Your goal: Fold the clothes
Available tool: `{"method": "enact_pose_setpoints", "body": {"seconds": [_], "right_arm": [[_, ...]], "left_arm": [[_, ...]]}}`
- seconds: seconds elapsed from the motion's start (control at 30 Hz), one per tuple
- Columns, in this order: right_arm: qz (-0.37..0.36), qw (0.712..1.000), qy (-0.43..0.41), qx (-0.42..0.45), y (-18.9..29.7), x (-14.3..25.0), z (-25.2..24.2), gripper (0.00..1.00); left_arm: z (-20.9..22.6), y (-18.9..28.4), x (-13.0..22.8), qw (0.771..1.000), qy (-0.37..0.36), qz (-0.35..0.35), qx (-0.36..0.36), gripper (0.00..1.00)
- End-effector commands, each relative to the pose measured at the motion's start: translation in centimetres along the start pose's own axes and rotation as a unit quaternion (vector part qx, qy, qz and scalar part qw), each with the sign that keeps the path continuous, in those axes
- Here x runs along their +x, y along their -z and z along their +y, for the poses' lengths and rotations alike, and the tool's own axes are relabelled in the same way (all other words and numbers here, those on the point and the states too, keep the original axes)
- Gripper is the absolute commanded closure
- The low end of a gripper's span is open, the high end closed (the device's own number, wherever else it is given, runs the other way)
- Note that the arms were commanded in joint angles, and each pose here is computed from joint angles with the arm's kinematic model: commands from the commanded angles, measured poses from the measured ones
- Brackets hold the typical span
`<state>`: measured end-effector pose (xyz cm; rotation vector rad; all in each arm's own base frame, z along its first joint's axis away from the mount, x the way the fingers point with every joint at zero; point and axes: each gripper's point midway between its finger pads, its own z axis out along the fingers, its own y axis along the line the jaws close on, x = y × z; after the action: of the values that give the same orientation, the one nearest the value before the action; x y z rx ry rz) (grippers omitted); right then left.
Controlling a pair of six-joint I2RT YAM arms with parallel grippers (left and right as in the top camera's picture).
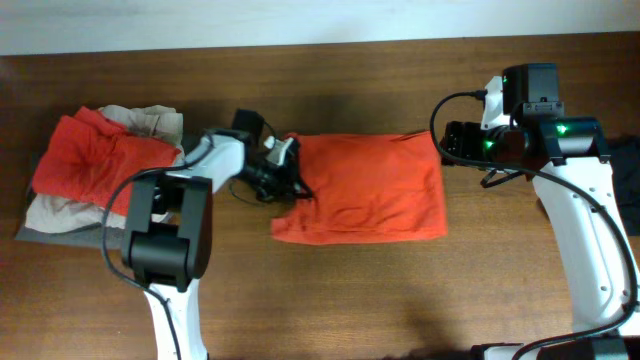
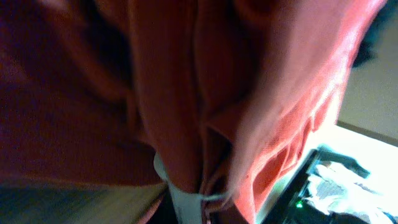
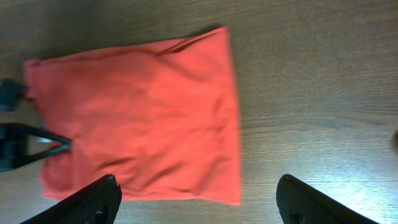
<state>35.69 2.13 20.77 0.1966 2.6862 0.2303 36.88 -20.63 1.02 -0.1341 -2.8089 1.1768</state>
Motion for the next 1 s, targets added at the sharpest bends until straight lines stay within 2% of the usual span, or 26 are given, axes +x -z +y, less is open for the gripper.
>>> {"method": "enact_pose_setpoints", "body": {"seconds": [0.0,0.03,0.23,0.4,0.77,0.87,0.97], "right_arm": [[-0.004,1.000,0.002,0.017,0.2,-0.2,-0.7,0.15],[-0.004,1.000,0.002,0.017,0.2,-0.2,-0.7,0.15],[-0.004,1.000,0.001,0.017,0.2,-0.1,-0.7,0.15],[-0.001,0.999,-0.018,0.029,0.2,0.1,-1.1,0.15],[0.002,0.997,-0.056,0.047,0.2,0.3,-1.9,0.15],[0.004,0.997,-0.061,0.049,0.3,0.4,-2.2,0.15],[0.008,0.996,-0.066,0.052,0.3,0.6,-2.6,0.15]], "left_arm": [[0.6,6.5,-2.8,0.988,-0.030,-0.066,-0.137,0.99],[0.6,8.2,-3.2,0.981,-0.032,-0.069,-0.179,1.00],[-2.5,10.7,-3.9,0.960,-0.068,-0.072,-0.262,1.00],[-6.1,8.6,-3.2,0.941,-0.128,-0.061,-0.307,1.00],[-10.8,4.0,-1.5,0.888,-0.230,-0.067,-0.393,0.99],[-11.0,3.9,-1.4,0.877,-0.234,-0.076,-0.413,1.00],[-10.4,4.5,-1.9,0.879,-0.215,-0.084,-0.417,1.00]]}}
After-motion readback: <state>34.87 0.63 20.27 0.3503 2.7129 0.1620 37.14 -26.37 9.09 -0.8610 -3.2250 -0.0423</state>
